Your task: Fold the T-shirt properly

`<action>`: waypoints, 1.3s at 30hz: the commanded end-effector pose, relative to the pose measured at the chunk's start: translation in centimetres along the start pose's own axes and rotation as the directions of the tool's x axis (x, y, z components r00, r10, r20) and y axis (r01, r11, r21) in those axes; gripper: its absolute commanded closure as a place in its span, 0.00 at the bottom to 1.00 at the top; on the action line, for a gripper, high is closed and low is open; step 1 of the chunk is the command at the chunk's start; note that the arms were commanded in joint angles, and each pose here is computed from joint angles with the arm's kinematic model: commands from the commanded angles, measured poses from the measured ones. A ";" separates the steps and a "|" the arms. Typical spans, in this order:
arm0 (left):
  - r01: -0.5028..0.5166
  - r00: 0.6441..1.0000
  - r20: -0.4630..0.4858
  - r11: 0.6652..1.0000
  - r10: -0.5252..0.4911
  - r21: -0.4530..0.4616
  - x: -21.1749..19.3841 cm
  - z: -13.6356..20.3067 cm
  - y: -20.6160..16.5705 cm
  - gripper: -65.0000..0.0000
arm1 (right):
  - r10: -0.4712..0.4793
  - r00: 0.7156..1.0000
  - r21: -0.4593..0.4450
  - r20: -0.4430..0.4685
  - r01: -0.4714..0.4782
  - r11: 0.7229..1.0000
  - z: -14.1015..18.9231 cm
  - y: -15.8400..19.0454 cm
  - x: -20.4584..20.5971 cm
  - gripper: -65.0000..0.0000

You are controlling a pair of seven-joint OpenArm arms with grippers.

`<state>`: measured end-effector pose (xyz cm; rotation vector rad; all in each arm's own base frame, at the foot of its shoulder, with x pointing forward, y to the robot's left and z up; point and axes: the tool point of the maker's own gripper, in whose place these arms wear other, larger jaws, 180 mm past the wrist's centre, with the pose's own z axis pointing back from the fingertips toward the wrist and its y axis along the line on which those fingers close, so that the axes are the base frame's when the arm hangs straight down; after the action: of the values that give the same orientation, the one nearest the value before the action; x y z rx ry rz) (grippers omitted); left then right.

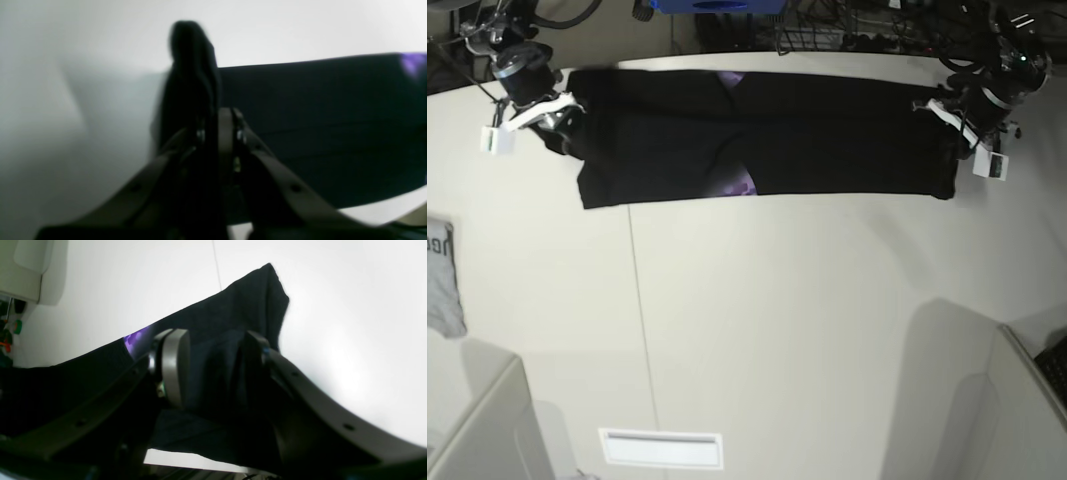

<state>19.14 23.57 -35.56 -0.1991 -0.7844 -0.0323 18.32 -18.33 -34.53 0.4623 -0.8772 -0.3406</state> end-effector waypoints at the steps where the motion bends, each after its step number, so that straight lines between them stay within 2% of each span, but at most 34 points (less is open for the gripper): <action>1: -0.001 1.000 0.026 1.000 0.002 -0.023 0.4 0.0 -0.9 1.00 | 0.011 1.000 0.016 0.029 -0.011 1.000 0.2 0.3 0.9 0.63; 6: -0.035 0.999 0.018 0.992 0.037 -0.123 -0.3 -1.6 -4.9 1.00 | 0.010 1.000 0.015 0.028 -0.010 1.000 0.2 0.3 0.8 0.63; 10: -0.097 0.995 0.002 0.982 0.099 -0.160 -0.4 -2.9 -7.3 1.00 | 0.010 1.000 0.015 0.028 -0.010 1.000 0.2 0.3 0.8 0.63; 17: -0.110 0.994 -0.005 0.962 0.112 -0.250 0.9 -4.7 -11.5 1.00 | 0.009 1.000 0.014 0.027 -0.010 1.000 0.2 0.2 0.8 0.63; 23: -0.159 0.987 -0.059 0.943 0.148 -0.292 0.4 -6.3 -14.2 1.00 | 0.009 1.000 0.014 0.027 -0.010 1.000 0.2 0.2 0.8 0.63; 30: -0.172 0.984 -0.102 0.931 0.147 -0.321 -0.6 -6.9 -15.7 1.00 | 0.009 1.000 0.012 0.027 -0.009 1.000 0.3 0.2 0.8 0.63; 39: -0.177 0.983 -0.111 0.931 0.149 -0.318 -1.0 -6.8 -15.7 1.00 | 0.010 1.000 0.014 0.029 -0.010 1.000 0.2 0.2 0.9 0.63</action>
<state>20.98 7.09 -39.39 -0.5540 -0.6317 -0.0067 18.25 -18.39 -34.69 0.4607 -0.8709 -0.3399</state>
